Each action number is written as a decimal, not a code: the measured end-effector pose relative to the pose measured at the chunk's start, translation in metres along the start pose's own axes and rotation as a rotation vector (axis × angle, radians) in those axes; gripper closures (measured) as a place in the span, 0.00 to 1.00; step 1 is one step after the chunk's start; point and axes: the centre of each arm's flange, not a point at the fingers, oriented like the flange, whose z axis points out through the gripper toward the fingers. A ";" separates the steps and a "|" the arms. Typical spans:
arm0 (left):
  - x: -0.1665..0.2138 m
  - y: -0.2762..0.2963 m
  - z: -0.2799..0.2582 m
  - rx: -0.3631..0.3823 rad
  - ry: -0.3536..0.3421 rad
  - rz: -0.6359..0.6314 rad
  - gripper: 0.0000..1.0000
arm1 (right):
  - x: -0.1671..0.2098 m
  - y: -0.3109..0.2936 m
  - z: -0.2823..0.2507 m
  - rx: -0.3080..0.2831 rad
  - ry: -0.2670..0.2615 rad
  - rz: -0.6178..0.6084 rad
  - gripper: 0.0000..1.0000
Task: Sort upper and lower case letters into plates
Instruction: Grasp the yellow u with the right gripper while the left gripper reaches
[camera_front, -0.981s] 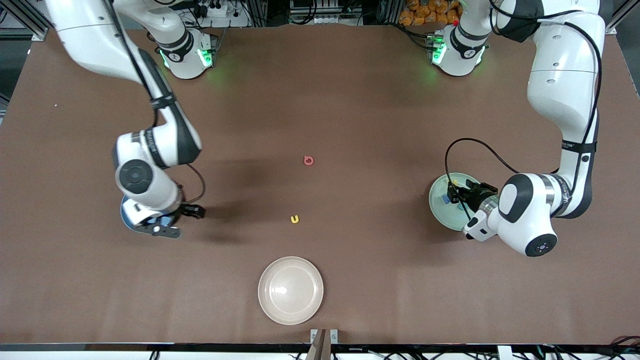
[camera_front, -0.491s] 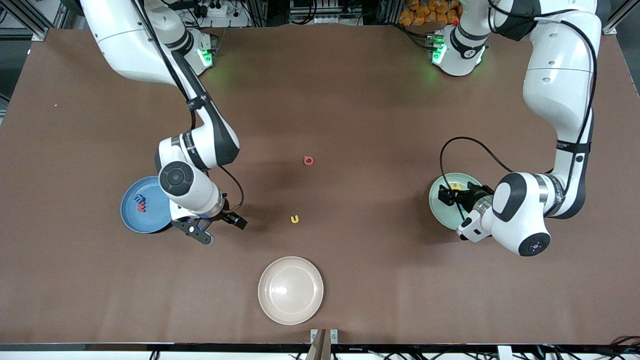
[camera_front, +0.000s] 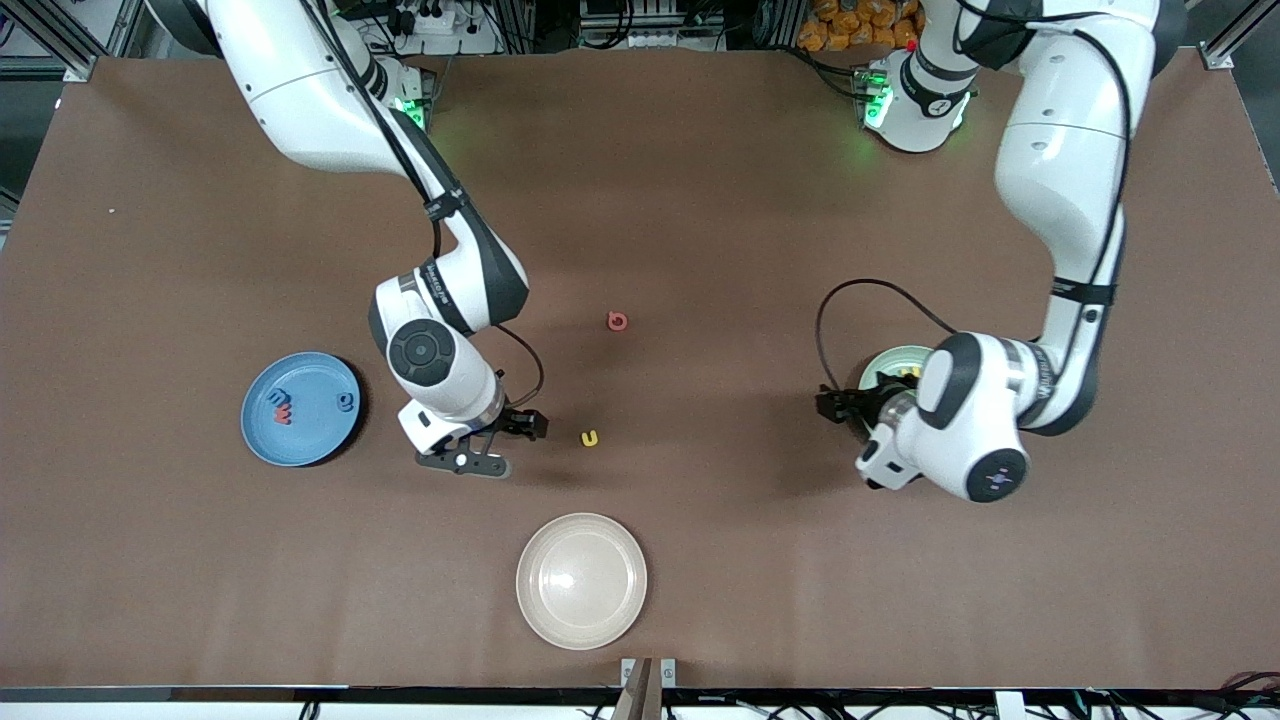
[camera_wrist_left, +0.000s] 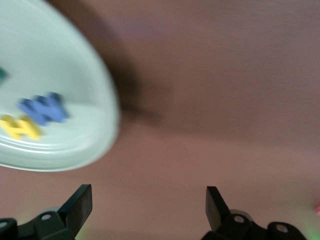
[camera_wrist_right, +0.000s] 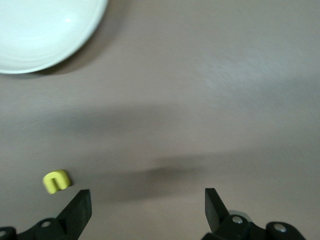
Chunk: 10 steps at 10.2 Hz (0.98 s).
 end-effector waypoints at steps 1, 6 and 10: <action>-0.010 0.022 0.005 0.005 0.025 -0.016 0.00 | 0.002 -0.010 -0.003 0.009 0.013 -0.068 0.00; -0.021 0.058 0.003 -0.132 0.031 -0.141 0.00 | -0.006 -0.074 0.033 0.049 0.002 -0.257 0.00; -0.040 0.094 0.012 -0.138 0.065 -0.187 0.00 | -0.019 -0.102 0.069 0.050 -0.021 -0.291 0.00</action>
